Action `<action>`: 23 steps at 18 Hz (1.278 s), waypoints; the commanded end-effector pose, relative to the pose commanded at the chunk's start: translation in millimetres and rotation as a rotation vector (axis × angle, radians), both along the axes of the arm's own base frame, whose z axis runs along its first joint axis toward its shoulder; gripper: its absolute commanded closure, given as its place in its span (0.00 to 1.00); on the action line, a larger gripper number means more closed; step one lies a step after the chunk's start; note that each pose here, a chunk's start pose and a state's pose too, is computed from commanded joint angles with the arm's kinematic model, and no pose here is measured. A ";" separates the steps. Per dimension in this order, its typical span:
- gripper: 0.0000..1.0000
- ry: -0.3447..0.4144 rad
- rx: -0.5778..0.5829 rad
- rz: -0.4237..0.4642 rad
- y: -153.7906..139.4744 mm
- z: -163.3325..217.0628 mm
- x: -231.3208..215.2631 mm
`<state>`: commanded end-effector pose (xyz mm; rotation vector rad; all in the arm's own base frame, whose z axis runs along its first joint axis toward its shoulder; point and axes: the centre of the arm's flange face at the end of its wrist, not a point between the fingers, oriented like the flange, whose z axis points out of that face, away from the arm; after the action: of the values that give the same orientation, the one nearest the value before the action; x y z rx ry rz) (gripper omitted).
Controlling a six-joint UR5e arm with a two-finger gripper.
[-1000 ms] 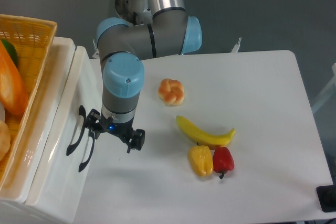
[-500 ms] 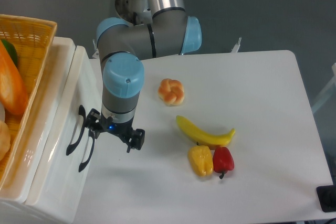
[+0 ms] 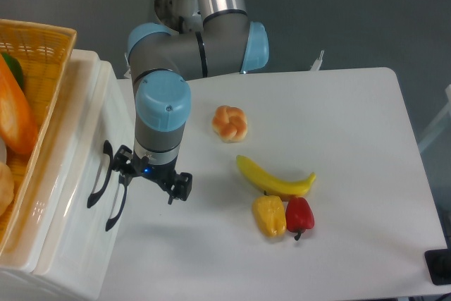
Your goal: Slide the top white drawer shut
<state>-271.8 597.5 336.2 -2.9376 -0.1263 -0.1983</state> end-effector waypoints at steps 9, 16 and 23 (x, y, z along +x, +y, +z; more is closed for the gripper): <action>0.00 0.144 -0.066 -0.078 -29.3 4.6 -58.6; 0.00 0.236 -0.105 -0.196 -94.0 19.8 -140.4; 0.00 0.305 -0.103 -0.319 -176.4 70.3 -187.7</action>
<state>-459.5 421.1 406.5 -3.0294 0.3876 0.2186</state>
